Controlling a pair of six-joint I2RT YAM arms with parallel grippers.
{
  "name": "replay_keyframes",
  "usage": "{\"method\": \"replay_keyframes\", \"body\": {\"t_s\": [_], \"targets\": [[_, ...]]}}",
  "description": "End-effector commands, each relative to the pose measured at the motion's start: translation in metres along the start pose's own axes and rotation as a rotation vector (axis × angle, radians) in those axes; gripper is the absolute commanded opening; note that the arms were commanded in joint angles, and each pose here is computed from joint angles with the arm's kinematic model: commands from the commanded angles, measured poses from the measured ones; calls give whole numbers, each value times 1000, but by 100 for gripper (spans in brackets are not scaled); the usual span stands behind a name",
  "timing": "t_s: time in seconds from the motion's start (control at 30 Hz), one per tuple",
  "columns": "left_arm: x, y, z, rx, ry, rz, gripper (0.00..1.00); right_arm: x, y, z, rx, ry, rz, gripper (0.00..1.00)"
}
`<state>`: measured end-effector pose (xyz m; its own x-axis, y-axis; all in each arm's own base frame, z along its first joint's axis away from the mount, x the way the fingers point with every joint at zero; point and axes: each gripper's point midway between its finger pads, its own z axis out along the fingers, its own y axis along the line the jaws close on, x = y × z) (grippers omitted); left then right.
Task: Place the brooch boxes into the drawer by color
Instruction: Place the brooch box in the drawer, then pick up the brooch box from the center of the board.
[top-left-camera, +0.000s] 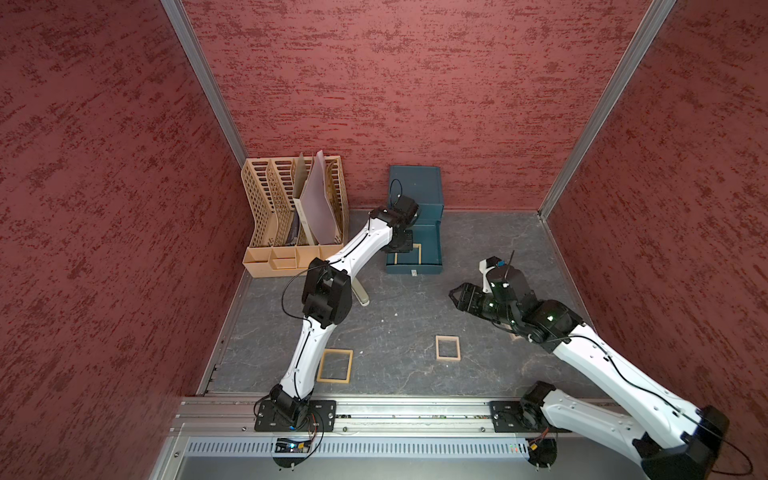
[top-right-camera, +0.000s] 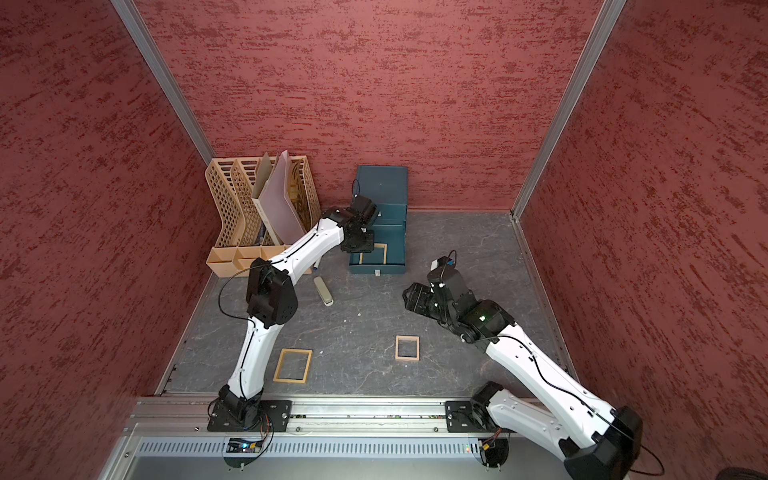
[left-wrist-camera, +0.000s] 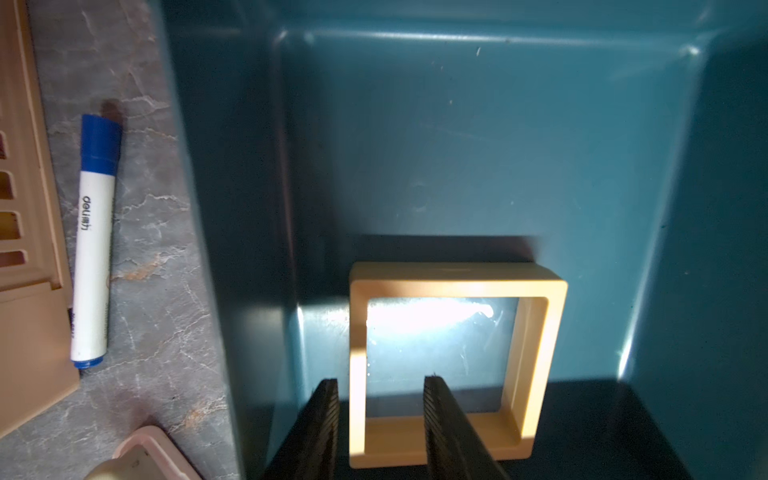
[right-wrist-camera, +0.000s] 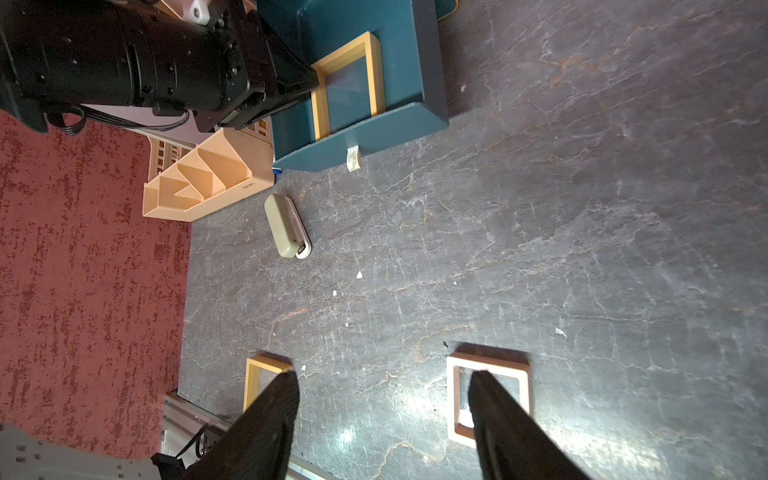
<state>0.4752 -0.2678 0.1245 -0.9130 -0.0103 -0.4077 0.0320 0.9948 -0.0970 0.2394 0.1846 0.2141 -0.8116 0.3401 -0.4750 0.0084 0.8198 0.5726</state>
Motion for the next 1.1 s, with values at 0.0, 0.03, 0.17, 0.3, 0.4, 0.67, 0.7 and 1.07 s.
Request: {"method": "replay_keyframes", "body": {"t_s": [0.0,0.03,0.17,0.3,0.4,0.67,0.7,1.07], "targets": [[-25,-6,-47,30,-119,-15,37,-7,7,-9,-20,-33,0,70],[-29,-7,-59,40,-145,-17,37,-7,7,-9,-20,-34,0,70],[-39,-6,-97,78,-220,-45,39,-6,7,-7,-24,-32,-1,70],[-38,2,-121,103,-244,-67,40,-7,9,-5,-31,-32,-1,70],[-32,12,-132,100,-252,-79,40,-7,10,-4,-33,-31,-8,70],[12,53,-146,115,-249,-130,40,-6,11,0,-40,-22,-10,70],[20,56,-148,120,-252,-130,40,-5,12,1,-42,-20,-11,70],[94,101,-155,77,-196,-217,37,-3,12,6,-50,-11,-12,70]]}}
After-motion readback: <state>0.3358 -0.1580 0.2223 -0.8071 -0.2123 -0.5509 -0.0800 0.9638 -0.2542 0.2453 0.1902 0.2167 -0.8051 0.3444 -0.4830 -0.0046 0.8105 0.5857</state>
